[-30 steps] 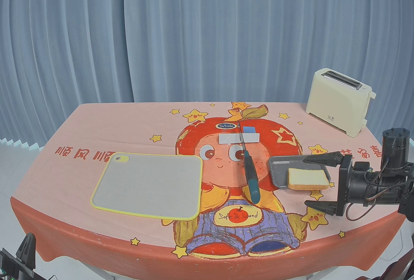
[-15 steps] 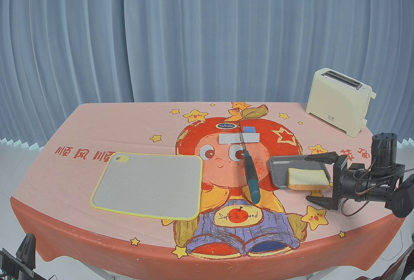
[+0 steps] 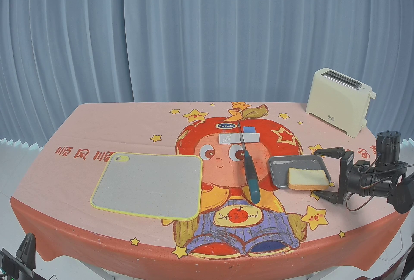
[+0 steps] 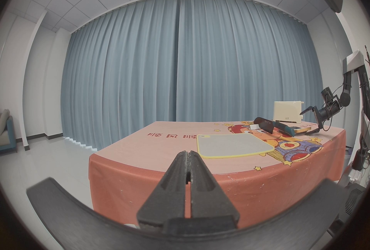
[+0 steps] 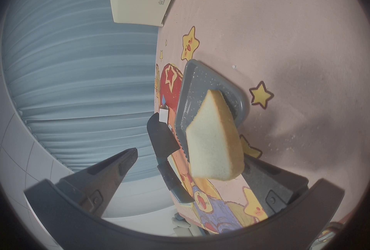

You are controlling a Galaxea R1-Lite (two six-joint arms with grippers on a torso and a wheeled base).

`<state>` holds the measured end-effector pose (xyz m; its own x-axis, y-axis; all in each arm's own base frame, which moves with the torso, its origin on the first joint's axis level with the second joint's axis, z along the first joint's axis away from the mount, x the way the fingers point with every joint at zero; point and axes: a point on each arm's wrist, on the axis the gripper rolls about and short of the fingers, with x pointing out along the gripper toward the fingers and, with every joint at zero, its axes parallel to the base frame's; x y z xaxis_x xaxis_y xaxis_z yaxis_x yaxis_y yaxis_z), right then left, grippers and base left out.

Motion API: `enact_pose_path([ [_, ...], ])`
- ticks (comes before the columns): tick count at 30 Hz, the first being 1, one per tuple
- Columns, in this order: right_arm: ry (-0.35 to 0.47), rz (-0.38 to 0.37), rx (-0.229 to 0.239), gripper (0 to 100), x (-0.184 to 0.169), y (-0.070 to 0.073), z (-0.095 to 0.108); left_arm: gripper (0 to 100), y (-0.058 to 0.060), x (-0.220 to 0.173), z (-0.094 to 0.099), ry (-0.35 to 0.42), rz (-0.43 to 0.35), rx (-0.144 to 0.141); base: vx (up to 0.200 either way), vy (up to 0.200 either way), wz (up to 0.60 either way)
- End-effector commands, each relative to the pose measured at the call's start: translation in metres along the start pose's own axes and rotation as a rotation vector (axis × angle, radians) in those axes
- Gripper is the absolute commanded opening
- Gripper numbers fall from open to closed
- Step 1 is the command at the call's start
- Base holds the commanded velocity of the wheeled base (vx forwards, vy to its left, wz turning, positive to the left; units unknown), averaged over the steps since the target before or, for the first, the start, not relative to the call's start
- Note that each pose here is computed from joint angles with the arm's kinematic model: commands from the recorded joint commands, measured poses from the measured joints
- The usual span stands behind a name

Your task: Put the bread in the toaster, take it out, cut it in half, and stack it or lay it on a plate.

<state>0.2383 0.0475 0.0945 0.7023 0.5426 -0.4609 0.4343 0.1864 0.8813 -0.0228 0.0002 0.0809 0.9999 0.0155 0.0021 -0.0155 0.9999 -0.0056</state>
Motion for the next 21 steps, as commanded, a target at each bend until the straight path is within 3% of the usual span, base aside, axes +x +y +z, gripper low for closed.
enact_pose_path([
  [1,-0.009,0.012,0.007,100,-0.0024,0.0013,0.0044,0,0.0,0.0014,-0.0048,0.019,0.0,0.0,0.0,0.0,0.0],
  [21,-0.008,0.006,0.031,100,0.0066,-0.0034,0.0082,0,0.0,0.0014,-0.0048,0.019,0.0,0.0,0.0,0.0,0.0],
])
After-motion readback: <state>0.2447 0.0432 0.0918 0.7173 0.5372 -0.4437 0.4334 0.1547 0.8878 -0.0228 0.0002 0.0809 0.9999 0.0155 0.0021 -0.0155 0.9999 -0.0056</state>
